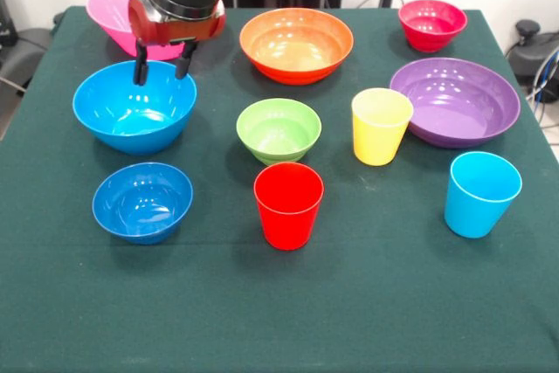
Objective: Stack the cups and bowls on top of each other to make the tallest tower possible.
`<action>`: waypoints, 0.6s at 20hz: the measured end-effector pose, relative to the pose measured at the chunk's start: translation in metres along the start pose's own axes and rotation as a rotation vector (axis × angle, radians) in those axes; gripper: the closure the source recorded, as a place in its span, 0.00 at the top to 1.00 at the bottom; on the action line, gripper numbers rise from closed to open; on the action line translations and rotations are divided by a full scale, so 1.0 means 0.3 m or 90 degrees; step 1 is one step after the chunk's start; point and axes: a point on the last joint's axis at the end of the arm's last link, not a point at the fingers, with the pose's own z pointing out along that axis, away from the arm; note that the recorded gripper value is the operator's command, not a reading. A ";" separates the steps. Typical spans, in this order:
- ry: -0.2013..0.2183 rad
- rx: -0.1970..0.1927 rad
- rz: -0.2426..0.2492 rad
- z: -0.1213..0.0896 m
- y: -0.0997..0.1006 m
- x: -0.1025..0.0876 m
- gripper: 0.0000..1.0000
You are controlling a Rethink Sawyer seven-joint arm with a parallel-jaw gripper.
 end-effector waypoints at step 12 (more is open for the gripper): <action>0.029 0.007 0.015 0.026 -0.034 0.081 1.00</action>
